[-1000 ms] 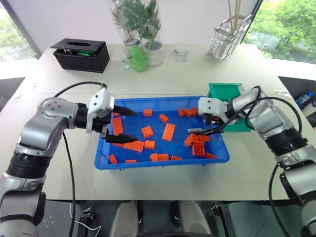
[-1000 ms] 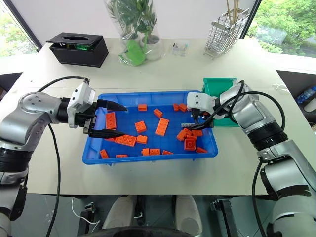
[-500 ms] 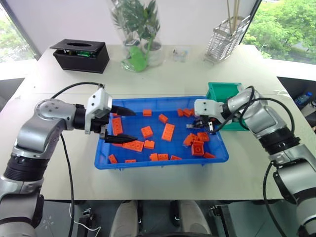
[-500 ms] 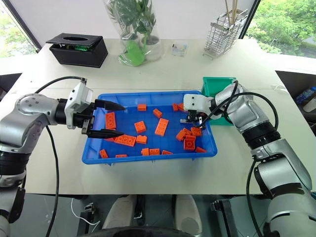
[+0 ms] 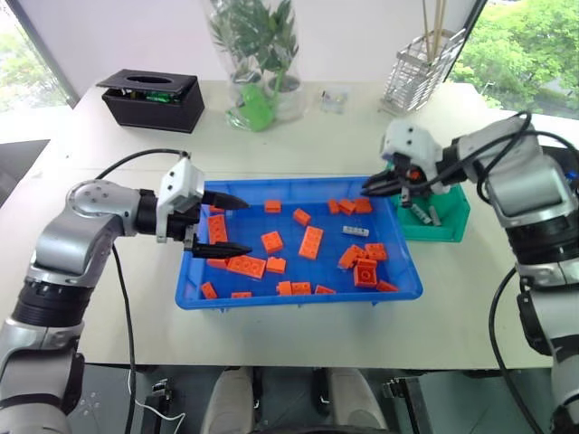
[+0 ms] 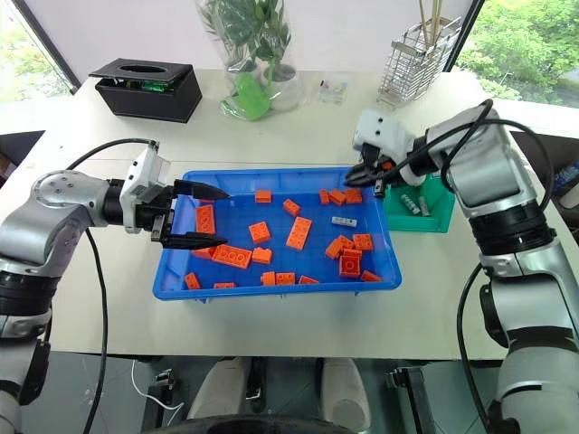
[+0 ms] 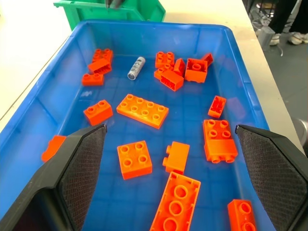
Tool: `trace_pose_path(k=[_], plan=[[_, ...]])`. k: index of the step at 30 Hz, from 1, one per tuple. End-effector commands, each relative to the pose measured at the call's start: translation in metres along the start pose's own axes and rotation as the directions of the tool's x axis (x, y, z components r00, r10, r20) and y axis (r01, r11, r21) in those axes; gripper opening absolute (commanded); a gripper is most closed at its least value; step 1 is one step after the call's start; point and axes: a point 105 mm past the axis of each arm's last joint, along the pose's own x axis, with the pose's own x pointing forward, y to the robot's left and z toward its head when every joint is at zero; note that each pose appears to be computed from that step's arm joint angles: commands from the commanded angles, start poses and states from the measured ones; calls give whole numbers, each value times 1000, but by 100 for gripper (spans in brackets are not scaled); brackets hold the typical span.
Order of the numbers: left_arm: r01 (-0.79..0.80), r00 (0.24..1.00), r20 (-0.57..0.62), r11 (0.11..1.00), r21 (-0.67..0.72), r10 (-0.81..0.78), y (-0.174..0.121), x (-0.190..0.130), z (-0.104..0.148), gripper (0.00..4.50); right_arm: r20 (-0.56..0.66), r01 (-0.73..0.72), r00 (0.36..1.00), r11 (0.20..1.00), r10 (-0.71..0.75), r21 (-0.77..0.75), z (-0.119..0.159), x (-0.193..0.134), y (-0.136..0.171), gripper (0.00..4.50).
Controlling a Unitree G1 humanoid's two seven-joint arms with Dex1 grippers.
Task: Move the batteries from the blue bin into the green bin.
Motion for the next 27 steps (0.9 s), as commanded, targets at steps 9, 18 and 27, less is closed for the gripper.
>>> trace_pose_path(k=[9,18,27], plan=[[3,1000,17,998,66,-4,5,1,17,450,-100,-36,995,997,29,-67,-23,46,12,231],[-5,1000,6,999,52,4,2,-2,11,450,-147,-86,986,994,75,-70,-45,64,23,179],[-6,1000,7,998,63,6,5,-2,13,450,63,-14,998,999,12,37,10,30,7,1]])
